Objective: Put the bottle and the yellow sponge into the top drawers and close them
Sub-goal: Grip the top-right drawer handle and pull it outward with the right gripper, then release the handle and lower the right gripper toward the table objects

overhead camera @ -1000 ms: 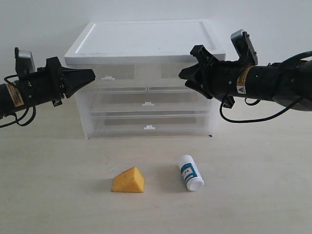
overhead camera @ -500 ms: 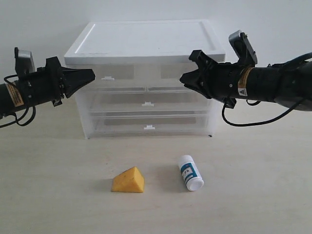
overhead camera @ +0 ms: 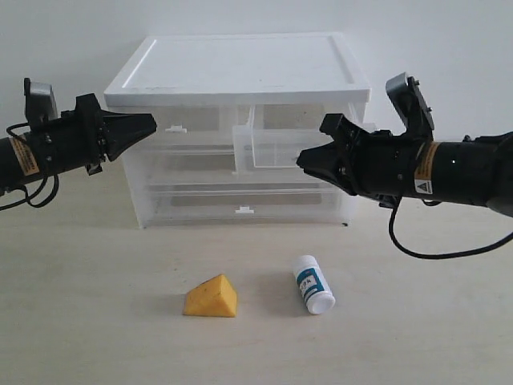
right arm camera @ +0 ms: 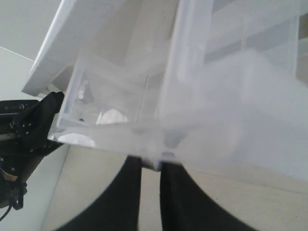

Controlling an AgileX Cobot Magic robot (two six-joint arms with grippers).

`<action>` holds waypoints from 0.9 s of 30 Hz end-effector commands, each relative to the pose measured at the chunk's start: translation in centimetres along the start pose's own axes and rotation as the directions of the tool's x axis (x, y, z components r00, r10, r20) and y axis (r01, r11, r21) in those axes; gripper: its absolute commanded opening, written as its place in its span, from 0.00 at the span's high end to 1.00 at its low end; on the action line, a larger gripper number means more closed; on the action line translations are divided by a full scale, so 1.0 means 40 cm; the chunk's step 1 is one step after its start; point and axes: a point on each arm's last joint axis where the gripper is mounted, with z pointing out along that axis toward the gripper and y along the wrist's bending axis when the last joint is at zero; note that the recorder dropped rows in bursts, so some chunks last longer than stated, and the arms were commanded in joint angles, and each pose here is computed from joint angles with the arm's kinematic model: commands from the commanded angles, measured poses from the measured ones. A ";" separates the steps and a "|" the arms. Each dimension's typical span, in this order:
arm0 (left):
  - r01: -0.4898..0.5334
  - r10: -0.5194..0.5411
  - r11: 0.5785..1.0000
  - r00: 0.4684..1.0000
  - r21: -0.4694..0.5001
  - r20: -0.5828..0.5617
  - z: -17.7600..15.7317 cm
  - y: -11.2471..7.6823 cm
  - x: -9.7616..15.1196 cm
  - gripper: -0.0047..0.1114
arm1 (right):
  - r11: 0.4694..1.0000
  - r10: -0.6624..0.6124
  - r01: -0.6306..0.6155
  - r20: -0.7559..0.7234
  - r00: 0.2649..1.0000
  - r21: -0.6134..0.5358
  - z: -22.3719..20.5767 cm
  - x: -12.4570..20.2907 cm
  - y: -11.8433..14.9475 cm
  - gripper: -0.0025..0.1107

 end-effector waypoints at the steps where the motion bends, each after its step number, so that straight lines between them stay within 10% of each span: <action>1: 0.015 -0.011 0.999 0.997 -0.046 0.075 -0.001 0.009 -0.023 0.93 | 0.999 -0.035 0.035 -0.039 0.999 -0.004 -0.013 0.028 -0.003 0.98; 11: 0.013 -0.010 0.999 0.997 -0.043 0.071 -0.001 0.008 -0.022 0.93 | 0.992 -0.077 0.071 -0.056 0.995 -0.104 -0.014 0.034 0.019 0.95; 20: 0.013 -0.010 0.999 0.997 -0.043 0.071 -0.001 0.008 -0.022 0.93 | 0.993 -0.046 0.034 -0.113 0.992 -0.112 -0.016 0.046 0.021 0.28; 27: 0.013 -0.010 0.999 0.997 -0.043 0.071 -0.001 0.008 -0.022 0.93 | 0.994 -0.083 0.057 -0.287 0.954 -0.097 -0.023 0.086 0.013 0.39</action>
